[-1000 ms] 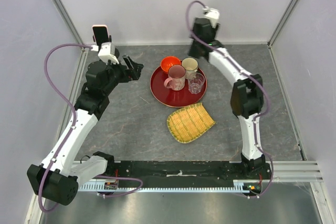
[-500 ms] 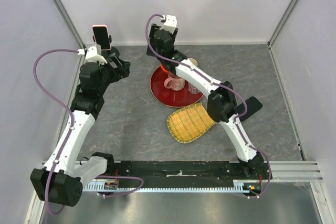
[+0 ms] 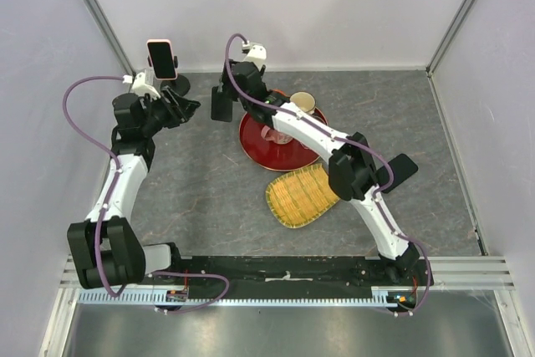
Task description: Place the phone on the phone stand
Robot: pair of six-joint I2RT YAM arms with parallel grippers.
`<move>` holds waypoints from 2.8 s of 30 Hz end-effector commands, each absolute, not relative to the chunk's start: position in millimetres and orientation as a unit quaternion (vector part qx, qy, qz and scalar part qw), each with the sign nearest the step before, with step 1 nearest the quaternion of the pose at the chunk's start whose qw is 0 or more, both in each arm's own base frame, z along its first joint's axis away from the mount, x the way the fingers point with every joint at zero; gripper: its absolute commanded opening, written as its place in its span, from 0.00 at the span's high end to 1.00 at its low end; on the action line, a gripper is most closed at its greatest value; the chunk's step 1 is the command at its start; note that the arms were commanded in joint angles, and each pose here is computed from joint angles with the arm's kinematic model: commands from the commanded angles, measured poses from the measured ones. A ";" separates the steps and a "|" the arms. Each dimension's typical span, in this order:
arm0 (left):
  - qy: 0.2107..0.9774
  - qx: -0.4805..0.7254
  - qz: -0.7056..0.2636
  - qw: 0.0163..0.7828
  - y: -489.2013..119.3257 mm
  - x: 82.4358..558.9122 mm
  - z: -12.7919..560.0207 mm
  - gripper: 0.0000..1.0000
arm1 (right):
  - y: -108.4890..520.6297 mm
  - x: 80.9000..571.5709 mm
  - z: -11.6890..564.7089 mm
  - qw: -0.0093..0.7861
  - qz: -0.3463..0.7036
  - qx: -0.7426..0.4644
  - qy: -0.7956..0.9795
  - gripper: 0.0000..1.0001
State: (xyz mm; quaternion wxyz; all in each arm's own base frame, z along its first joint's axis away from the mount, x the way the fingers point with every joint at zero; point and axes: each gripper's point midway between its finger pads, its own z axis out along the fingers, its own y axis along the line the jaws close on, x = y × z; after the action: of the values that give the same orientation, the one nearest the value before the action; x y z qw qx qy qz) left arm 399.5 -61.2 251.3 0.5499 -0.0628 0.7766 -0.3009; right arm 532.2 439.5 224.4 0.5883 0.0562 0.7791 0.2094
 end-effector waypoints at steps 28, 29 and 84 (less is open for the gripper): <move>0.694 0.059 -0.381 0.608 -116.9 387.6 289.0 0.40 | 425.5 466.3 352.7 0.521 0.408 0.041 0.748 1.00; 0.690 0.054 -0.387 0.610 -119.0 388.0 289.7 0.40 | 425.6 464.9 346.6 0.517 0.407 0.047 0.751 1.00; 0.683 -0.200 -0.383 0.589 -114.7 433.3 239.3 0.98 | 418.0 422.3 378.9 0.595 0.364 0.090 0.711 0.05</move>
State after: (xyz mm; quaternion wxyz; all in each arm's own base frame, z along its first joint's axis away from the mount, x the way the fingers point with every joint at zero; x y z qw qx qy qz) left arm 413.0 -125.2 235.5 0.5914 -0.1584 0.6918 -0.3829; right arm 422.1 428.0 286.0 0.5586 0.1095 0.7727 0.2809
